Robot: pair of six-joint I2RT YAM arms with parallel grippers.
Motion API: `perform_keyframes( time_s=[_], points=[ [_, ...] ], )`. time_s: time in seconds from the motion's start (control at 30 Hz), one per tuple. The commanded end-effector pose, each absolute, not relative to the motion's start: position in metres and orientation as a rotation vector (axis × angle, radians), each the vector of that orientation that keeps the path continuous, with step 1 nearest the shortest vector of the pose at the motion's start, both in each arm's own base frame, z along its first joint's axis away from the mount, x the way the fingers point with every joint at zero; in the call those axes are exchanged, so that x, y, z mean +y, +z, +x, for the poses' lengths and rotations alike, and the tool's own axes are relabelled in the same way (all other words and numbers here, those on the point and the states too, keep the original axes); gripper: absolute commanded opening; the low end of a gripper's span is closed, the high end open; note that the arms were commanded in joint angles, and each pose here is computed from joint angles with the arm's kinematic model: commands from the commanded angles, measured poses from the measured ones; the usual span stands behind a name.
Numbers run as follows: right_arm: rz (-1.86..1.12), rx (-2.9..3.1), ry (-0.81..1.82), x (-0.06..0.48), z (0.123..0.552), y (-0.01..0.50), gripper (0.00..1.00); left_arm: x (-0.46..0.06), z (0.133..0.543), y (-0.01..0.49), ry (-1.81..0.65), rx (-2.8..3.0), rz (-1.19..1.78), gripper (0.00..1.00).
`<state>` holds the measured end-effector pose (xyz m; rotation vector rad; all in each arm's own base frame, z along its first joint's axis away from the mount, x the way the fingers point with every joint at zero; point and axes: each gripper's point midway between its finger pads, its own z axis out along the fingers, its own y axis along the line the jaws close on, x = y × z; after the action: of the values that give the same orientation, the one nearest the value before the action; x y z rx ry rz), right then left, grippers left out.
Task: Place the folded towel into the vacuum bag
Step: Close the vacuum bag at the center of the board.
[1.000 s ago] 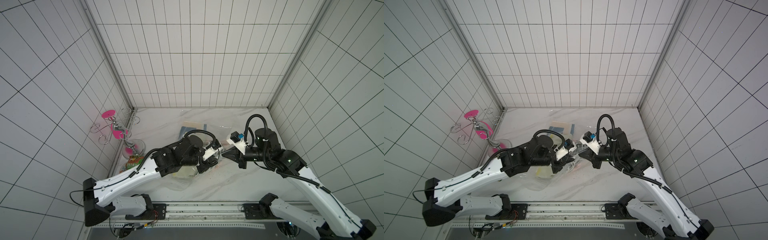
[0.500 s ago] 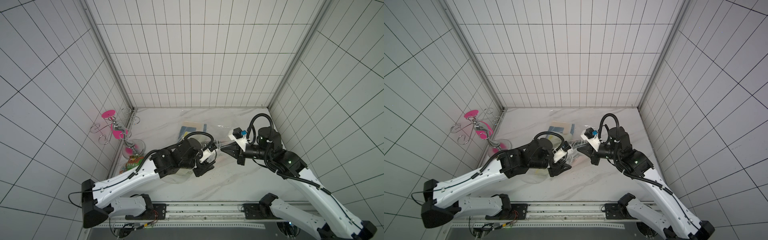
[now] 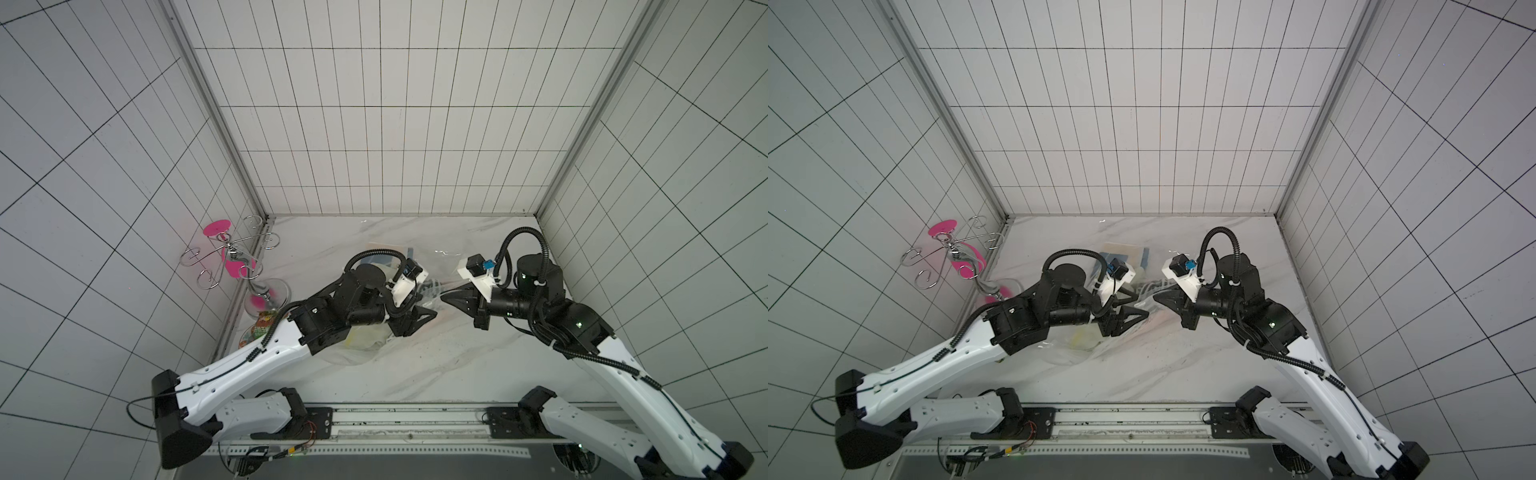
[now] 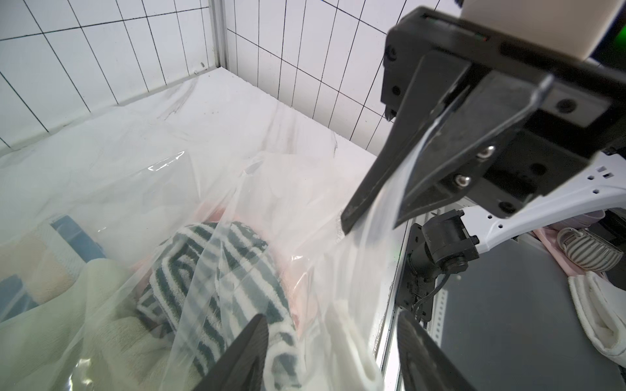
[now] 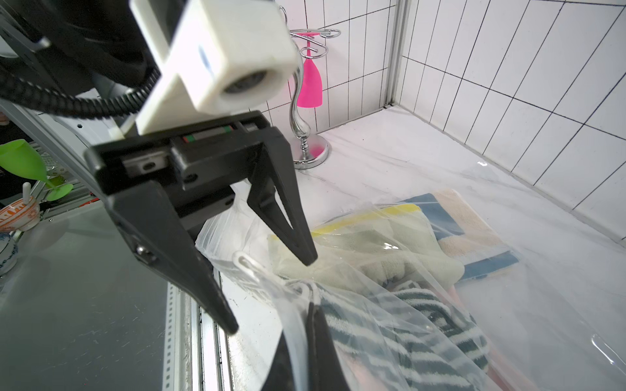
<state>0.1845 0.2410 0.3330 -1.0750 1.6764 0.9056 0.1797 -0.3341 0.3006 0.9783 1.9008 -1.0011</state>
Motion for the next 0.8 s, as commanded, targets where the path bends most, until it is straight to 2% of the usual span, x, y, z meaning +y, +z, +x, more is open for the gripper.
perform_keyframes(
  time_s=[0.0, 0.1, 0.23, 0.4, 0.53, 0.67, 0.77],
  points=[
    [-1.078, 1.585, 0.944, 0.245, 0.177, 0.35, 0.0, -0.344, 0.185, 0.314, -1.062, 1.843, 0.931, 0.57],
    [-1.074, 1.587, 0.94, 0.244, 0.178, 0.348, 0.0, -0.345, 0.195, 0.315, -1.066, 1.843, 0.834, 0.49],
    [-1.076, 1.584, 0.933, 0.244, 0.178, 0.35, 0.0, -0.346, 0.188, 0.311, -1.148, 1.838, 0.803, 0.42],
    [-1.078, 1.582, 0.935, 0.244, 0.177, 0.351, 0.0, -0.338, 0.189, 0.303, -1.114, 1.851, 0.782, 0.3],
    [-1.081, 1.583, 0.935, 0.244, 0.177, 0.351, 0.0, -0.334, 0.19, 0.303, -1.104, 1.849, 0.768, 0.29],
    [-1.078, 1.583, 0.943, 0.244, 0.177, 0.352, 0.0, -0.333, 0.19, 0.304, -1.103, 1.847, 0.769, 0.42],
    [-1.079, 1.587, 0.942, 0.244, 0.177, 0.35, 0.0, -0.33, 0.19, 0.312, -1.095, 1.823, 0.766, 0.43]
  ],
)
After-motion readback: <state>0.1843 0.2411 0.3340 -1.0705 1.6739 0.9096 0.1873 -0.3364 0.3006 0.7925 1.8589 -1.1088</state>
